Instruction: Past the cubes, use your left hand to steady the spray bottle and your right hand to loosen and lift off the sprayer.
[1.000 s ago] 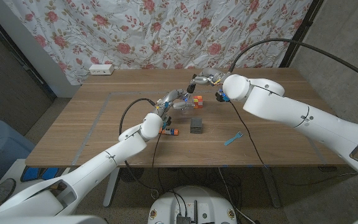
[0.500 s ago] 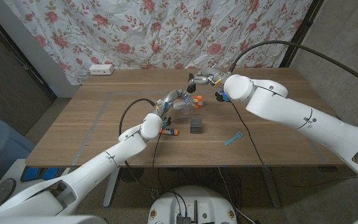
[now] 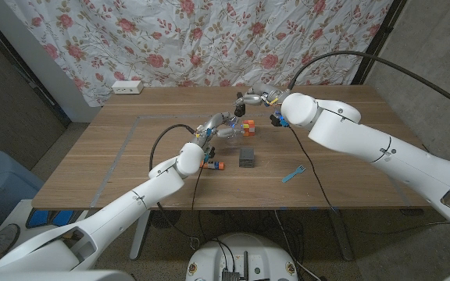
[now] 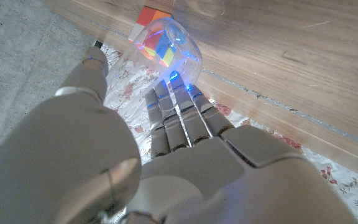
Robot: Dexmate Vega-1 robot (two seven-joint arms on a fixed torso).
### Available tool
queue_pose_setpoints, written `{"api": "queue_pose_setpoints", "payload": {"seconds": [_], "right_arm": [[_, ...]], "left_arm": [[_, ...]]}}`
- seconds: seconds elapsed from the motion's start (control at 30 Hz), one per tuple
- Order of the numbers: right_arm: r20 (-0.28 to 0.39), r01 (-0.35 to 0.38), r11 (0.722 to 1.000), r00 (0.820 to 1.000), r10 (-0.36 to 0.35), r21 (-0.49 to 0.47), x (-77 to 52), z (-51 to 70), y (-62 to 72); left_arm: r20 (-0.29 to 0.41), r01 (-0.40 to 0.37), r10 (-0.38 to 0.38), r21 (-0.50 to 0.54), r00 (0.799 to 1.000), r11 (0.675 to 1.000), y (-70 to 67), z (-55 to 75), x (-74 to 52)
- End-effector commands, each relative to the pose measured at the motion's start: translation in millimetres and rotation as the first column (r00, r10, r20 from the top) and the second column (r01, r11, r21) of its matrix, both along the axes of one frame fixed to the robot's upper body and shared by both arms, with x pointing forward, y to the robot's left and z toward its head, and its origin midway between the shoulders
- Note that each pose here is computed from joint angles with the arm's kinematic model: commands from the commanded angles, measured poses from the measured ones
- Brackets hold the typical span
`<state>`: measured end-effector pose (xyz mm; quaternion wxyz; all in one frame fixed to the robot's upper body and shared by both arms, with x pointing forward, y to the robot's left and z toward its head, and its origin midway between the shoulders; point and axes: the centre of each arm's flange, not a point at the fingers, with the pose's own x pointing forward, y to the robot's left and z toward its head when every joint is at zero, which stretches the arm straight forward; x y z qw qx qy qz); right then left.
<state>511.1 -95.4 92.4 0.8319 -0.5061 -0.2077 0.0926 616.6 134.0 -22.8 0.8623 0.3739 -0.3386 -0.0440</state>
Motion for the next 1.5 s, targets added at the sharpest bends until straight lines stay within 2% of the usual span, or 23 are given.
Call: {"api": "queue_pose_setpoints", "payload": {"seconds": [0.03,1.5], "right_arm": [[0.009,0.02,1.0,1.0,-0.02,0.004,3.5,-3.3,1.0],[0.027,0.033,0.999,0.999,-0.034,0.043,2.2,-9.7,-4.2]], "left_arm": [[0.001,0.005,-0.005,-0.003,1.0,1.0,-0.6,-1.9,-0.5],[0.001,0.025,-0.025,-0.006,1.0,1.0,-5.9,-7.1,-5.2]]}}
